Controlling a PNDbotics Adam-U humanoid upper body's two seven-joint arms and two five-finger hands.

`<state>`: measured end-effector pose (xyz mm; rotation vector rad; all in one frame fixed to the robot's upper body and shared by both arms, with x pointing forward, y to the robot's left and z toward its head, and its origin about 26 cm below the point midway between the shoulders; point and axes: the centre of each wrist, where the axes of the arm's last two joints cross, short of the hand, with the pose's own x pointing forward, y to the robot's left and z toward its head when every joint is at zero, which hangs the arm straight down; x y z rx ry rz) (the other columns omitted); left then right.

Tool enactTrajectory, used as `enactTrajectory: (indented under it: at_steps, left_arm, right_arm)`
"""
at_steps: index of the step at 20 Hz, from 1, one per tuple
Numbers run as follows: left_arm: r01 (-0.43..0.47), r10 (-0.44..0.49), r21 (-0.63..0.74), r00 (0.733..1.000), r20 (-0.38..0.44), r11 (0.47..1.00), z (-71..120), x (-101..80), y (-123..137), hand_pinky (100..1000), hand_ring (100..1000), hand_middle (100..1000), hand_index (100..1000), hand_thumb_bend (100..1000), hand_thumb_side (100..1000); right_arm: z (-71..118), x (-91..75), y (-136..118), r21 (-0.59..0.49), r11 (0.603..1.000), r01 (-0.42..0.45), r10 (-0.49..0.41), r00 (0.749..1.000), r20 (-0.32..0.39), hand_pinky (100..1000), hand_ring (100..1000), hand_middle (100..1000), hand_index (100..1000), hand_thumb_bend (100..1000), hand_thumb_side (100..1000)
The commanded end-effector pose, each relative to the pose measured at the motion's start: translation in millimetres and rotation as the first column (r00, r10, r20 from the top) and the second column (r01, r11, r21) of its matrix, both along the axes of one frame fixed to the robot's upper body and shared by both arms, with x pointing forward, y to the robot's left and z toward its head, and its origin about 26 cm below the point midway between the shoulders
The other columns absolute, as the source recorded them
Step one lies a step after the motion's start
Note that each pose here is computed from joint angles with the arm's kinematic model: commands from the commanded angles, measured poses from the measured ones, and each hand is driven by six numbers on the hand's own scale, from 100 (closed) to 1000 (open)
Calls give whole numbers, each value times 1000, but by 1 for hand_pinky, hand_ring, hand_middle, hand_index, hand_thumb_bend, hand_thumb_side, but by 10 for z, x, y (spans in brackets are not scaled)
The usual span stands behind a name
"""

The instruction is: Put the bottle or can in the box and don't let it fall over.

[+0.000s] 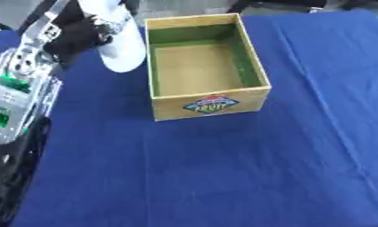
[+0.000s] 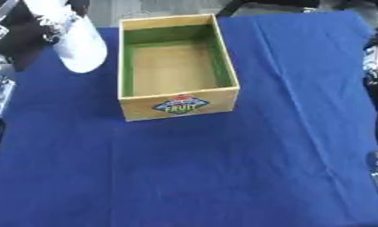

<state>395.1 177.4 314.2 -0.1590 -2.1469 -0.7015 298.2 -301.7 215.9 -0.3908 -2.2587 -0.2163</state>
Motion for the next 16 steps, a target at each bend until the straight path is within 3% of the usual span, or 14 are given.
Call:
enactTrajectory:
  at_steps: [1, 6, 16]
  left_arm:
    - [-67, 68, -38, 997, 22, 997, 158, 81, 19, 1000, 1000, 1000, 359, 100, 318]
    - [-160, 162, -79, 987, 20, 984, 197, 263, -56, 1000, 1000, 1000, 356, 100, 315]
    - [-235, 237, -94, 972, 2, 967, 136, 477, -133, 1000, 1000, 1000, 365, 100, 297]
  right_arm:
    - [161, -16, 14, 21, 1000, -9, 8, 998, 60, 1000, 999, 1000, 964, 100, 470]
    - [282, 18, 78, 60, 998, -24, 17, 994, 105, 1000, 1000, 1000, 971, 100, 470]
    - [463, 58, 176, 93, 993, -75, 60, 986, 159, 1000, 1000, 1000, 968, 100, 470]
